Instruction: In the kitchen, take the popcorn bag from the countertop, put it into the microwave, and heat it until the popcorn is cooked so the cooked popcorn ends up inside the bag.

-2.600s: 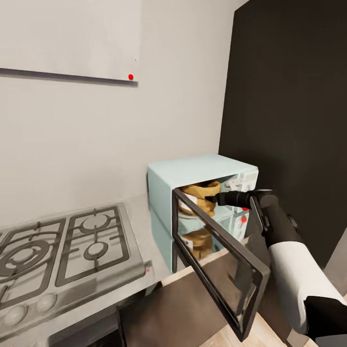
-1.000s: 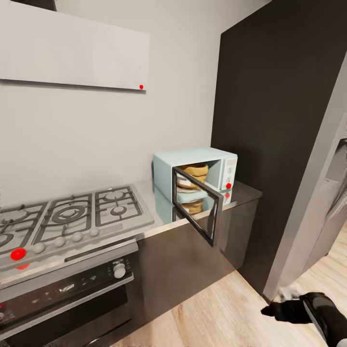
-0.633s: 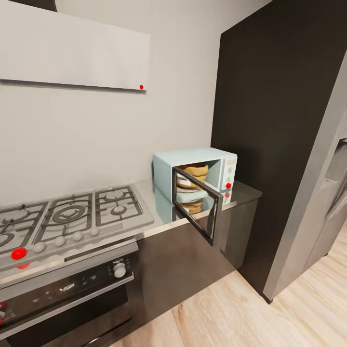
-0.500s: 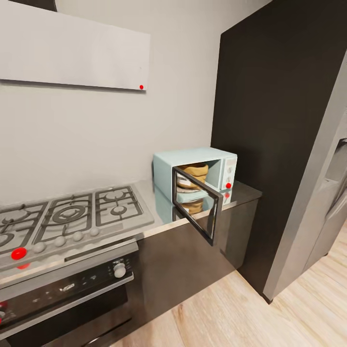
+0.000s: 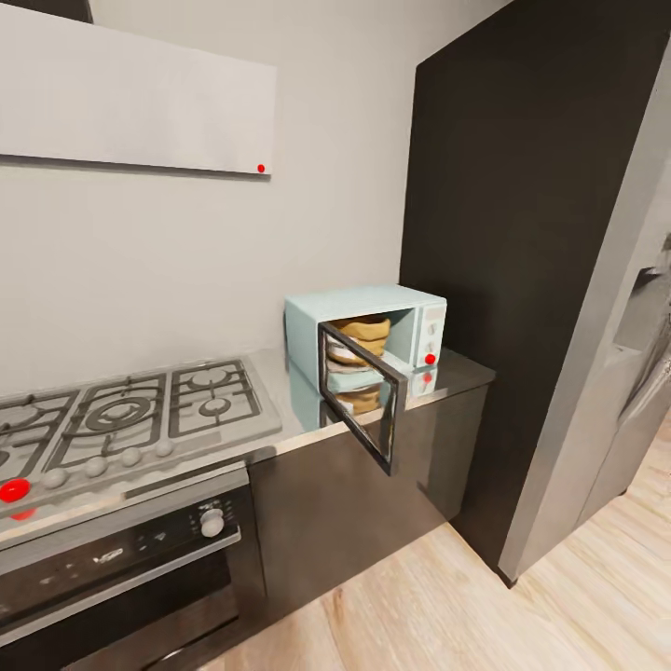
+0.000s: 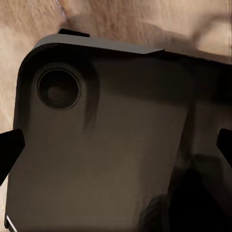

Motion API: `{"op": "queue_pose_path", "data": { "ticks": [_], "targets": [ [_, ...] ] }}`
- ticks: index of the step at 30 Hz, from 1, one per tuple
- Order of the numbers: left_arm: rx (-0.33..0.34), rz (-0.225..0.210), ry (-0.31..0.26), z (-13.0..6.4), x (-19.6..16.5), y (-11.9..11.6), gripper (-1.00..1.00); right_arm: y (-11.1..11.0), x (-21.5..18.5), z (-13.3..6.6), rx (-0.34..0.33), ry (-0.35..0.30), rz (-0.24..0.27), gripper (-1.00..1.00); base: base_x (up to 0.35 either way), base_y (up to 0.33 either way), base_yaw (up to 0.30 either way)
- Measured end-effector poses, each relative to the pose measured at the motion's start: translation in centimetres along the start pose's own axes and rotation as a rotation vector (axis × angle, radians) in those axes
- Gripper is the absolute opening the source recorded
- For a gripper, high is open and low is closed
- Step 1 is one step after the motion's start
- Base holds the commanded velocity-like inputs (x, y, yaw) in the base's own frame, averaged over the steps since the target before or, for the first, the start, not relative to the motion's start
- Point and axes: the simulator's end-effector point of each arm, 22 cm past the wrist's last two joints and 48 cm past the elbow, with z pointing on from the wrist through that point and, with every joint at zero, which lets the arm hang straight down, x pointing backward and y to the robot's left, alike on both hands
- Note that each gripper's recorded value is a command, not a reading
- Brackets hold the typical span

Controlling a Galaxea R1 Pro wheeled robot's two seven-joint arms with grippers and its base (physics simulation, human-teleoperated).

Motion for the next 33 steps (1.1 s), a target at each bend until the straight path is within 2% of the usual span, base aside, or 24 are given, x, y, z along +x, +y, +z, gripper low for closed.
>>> {"op": "queue_pose_path", "data": {
  "ticks": [10,28,33],
  "targets": [
    [-0.002,-0.002,0.004,0.0,0.07,0.12,1.0,0.04,-0.11,0.0,0.0,-0.005,-0.002,1.0,0.058,-0.279,0.0],
    [-0.003,-0.006,0.004,-0.01,0.08,0.15,1.0,-0.13,-0.16,-0.03,0.003,-0.007,-0.003,1.0,0.243,-0.18,0.0],
    [-0.003,-0.007,0.004,0.0,0.08,0.15,1.0,-0.11,-0.13,-0.01,0.002,-0.006,-0.003,1.0,0.068,-0.05,0.0]
  ]
}}
